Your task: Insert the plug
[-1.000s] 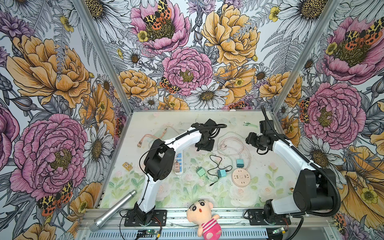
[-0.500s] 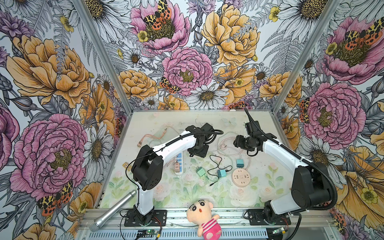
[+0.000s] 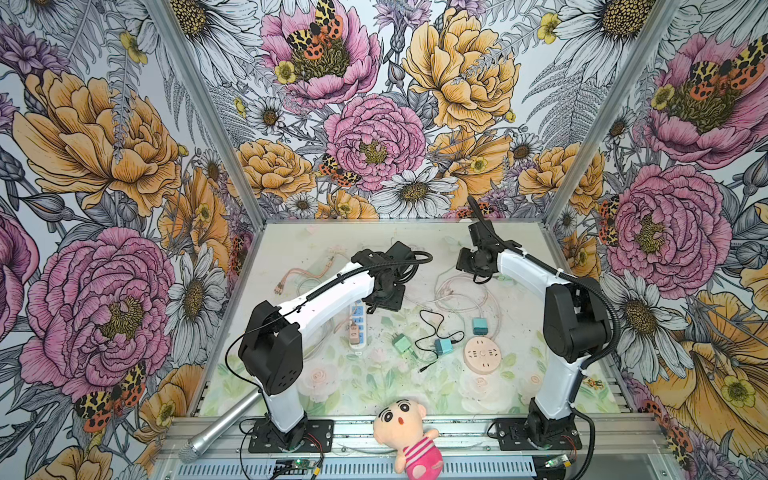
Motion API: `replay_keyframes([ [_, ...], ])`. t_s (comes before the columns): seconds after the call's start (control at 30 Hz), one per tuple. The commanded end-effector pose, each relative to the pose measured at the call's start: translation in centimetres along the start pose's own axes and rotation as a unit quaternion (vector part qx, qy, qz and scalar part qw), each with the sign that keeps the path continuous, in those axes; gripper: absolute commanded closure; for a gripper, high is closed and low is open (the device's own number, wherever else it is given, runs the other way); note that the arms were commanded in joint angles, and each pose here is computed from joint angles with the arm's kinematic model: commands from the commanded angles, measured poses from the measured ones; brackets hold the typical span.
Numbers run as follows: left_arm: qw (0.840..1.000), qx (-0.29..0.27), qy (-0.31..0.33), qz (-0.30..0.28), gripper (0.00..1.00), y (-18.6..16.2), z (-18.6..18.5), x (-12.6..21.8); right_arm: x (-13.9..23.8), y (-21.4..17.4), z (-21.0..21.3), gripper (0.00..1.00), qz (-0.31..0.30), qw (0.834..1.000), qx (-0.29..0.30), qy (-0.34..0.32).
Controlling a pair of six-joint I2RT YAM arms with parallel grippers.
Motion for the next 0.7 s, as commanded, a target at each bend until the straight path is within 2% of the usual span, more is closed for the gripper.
replay_keyframes([
  [0.0,1.0,0.006,0.004,-0.016,0.53,0.6,0.6,0.0,0.3,1.6,-3.2,0.47,-0.024,0.997,-0.035,-0.057],
  [0.3,1.0,0.009,0.001,-0.004,0.53,1.3,0.5,-1.7,-0.3,-0.3,-8.4,0.48,-0.005,0.989,-0.106,-0.1],
  [0.43,1.0,0.005,0.001,0.003,0.53,1.4,0.3,-2.3,-0.7,-1.4,-10.8,0.5,0.003,0.98,-0.147,-0.133],
  [0.67,1.0,0.013,0.001,0.006,0.53,1.6,0.9,-2.8,-1.4,-1.1,-12.5,0.5,0.004,0.975,-0.169,-0.142],
])
Point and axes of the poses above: each gripper's point midway between its finger pads, its own x axis back along the fingers, its own z axis along the line the jaws close on, y = z × x, the point moved 1 cm from there along x, back along the fingers, and after that the axes turned 15 degrees about x, right-handed, at the moved point
